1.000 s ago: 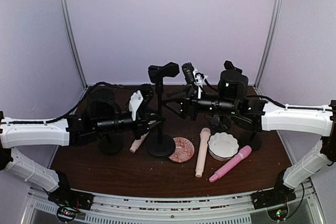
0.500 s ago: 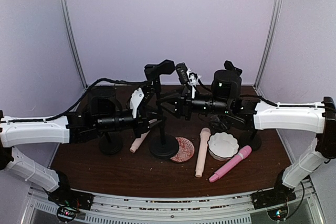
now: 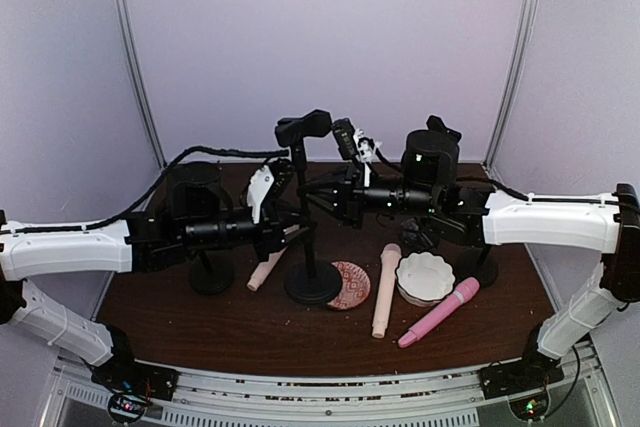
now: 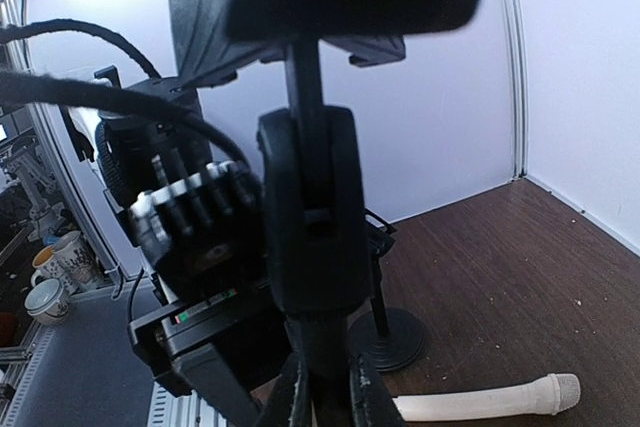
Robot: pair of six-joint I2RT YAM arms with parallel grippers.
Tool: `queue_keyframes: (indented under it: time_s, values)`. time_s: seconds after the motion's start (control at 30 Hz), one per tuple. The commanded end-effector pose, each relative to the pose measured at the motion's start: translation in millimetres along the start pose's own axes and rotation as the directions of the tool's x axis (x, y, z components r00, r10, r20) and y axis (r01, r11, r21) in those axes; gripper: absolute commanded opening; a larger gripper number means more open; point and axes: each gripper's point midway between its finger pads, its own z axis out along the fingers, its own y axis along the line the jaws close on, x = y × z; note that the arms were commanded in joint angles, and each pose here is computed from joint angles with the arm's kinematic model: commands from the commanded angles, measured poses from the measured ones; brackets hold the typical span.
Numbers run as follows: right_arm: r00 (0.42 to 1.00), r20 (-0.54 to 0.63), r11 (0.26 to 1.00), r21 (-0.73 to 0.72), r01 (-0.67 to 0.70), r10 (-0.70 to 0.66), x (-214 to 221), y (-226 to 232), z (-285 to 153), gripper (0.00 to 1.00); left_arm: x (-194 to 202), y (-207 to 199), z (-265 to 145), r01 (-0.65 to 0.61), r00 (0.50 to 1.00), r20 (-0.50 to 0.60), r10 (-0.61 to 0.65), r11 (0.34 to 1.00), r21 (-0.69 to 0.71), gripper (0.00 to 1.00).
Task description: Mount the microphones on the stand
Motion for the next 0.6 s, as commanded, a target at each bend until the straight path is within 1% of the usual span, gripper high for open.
queue_keyframes:
  time_s: [0.0,0.03,0.07,0.1,0.27,0.43,0.57]
  values:
    - [0.999,0.04,1.0,-0.022,0.014,-0.013,-24.7,10.1,-1.1,0.0,-42.5,5.6,-8.2,-0.041,0.99,0.135,0.047,0.998,-0.051,0.37]
    - [0.999,0.048,1.0,-0.02,0.014,-0.013,-28.3,10.7,-2.1,0.0,-39.3,9.5,-8.7,-0.038,0.99,0.135,0.048,0.997,-0.073,0.45]
    - [0.998,0.058,1.0,-0.018,0.013,-0.012,-32.2,11.1,-3.3,0.0,-36.2,12.3,-9.5,-0.037,0.989,0.138,0.049,0.995,-0.09,0.5]
    - [0.997,0.071,1.0,-0.014,0.014,-0.013,-37.2,11.5,-4.8,0.0,-31.8,14.3,-10.1,-0.041,0.989,0.137,0.055,0.994,-0.103,0.52]
    - [0.993,0.117,0.999,0.007,0.033,-0.034,-60.1,13.7,-10.3,0.0,-5.6,17.6,-7.6,-0.062,0.991,0.112,0.076,0.991,-0.122,0.54]
    - [0.986,0.16,0.999,0.034,0.041,-0.046,-73.7,13.1,-16.8,0.0,11.8,16.0,-6.6,-0.082,0.987,0.128,0.097,0.99,-0.116,0.55]
    - [0.979,0.198,0.997,0.06,0.039,-0.051,-82.4,9.9,-22.2,0.0,22.2,10.2,-1.0,-0.097,0.987,0.122,0.106,0.992,-0.077,0.56]
